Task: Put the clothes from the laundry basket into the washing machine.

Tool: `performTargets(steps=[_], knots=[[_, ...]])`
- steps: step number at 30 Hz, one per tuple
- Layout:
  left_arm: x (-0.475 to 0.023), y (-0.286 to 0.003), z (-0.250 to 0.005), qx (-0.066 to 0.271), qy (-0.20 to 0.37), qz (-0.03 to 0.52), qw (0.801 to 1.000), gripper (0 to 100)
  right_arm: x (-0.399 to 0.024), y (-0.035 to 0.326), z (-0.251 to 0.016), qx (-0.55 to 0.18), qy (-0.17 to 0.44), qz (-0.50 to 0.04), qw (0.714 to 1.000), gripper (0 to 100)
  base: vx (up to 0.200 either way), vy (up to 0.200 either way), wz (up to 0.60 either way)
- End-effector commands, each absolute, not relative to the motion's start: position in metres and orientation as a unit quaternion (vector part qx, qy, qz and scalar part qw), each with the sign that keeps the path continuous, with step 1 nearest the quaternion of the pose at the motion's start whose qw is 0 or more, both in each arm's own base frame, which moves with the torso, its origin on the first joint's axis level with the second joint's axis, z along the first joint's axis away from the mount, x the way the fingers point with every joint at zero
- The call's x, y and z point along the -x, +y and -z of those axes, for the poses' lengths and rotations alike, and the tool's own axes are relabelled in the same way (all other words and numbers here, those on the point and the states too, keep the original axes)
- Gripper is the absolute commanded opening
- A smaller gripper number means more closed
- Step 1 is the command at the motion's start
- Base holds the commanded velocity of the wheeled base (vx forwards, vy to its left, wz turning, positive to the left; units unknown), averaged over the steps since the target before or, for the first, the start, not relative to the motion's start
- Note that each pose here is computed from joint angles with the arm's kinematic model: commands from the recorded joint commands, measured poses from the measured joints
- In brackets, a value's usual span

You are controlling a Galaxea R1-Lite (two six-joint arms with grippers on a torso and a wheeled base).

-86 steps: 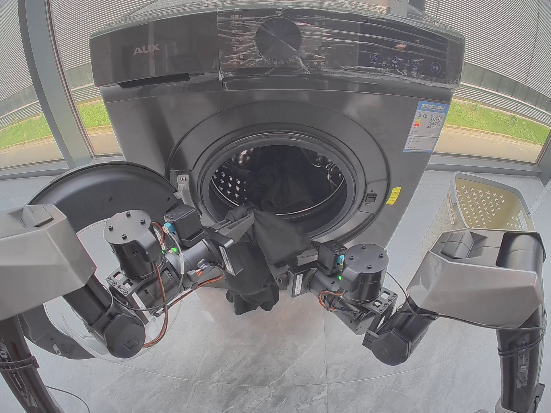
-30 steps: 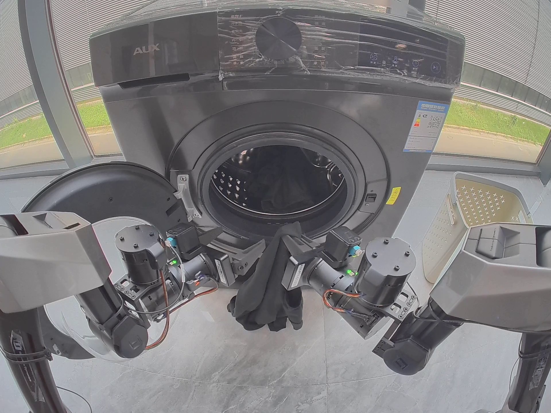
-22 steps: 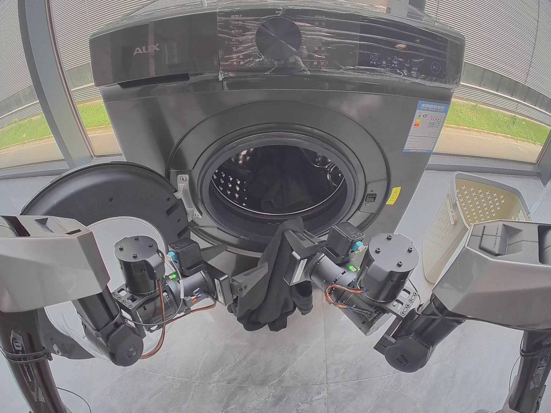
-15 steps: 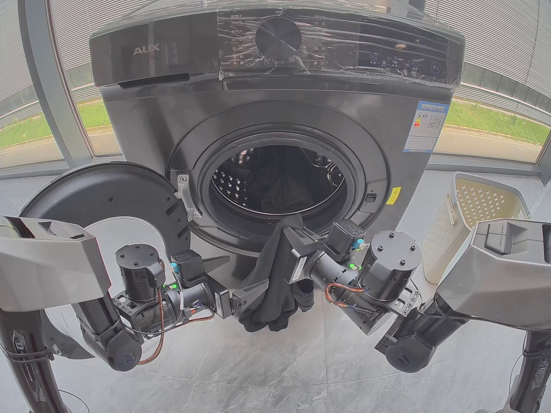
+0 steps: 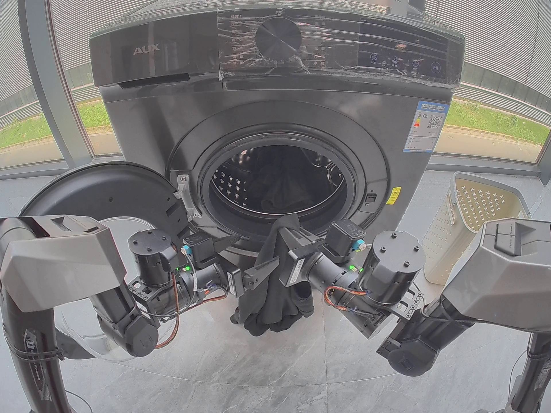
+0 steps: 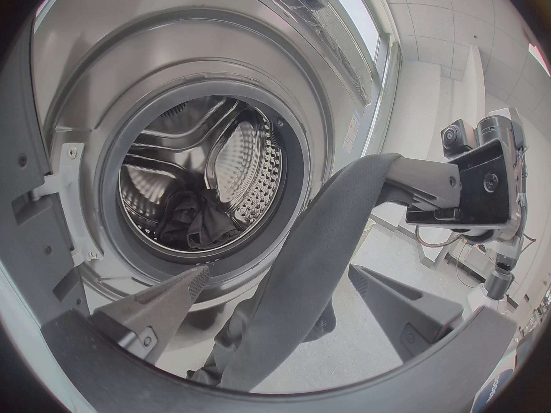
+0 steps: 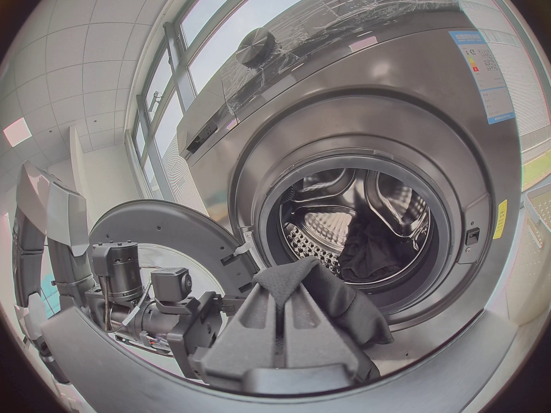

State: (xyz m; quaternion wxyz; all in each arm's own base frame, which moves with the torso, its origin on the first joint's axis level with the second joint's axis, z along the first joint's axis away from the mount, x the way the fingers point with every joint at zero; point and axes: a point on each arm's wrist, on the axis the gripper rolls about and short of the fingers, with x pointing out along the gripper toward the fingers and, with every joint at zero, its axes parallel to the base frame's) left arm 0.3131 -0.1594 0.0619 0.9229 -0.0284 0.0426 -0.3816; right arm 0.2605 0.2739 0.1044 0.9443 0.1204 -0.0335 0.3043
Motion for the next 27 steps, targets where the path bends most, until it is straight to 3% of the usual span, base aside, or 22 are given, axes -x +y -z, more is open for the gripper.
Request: performTargets(steps=[1,9,10,27], knots=[[-0.318,-0.164,-0.059,0.030,0.040,0.386,0.921,100,-0.259,0.275,-0.105,-0.120,-0.034,-0.307,0.944,0,0.000,0.000,0.00],[-0.325,-0.169,-0.056,0.030,0.035,0.405,0.913,100,-0.258,0.277,-0.103,-0.119,-0.032,-0.309,0.943,0,0.000,0.000,0.00],[-0.326,-0.169,-0.057,0.031,0.033,0.406,0.913,0,-0.258,0.277,-0.103,-0.119,-0.032,-0.309,0.943,0,0.000,0.000,0.00],[-0.323,-0.173,-0.061,0.030,0.024,0.413,0.910,0,-0.256,0.279,-0.101,-0.119,-0.029,-0.313,0.942,0,0.000,0.000,0.00]])
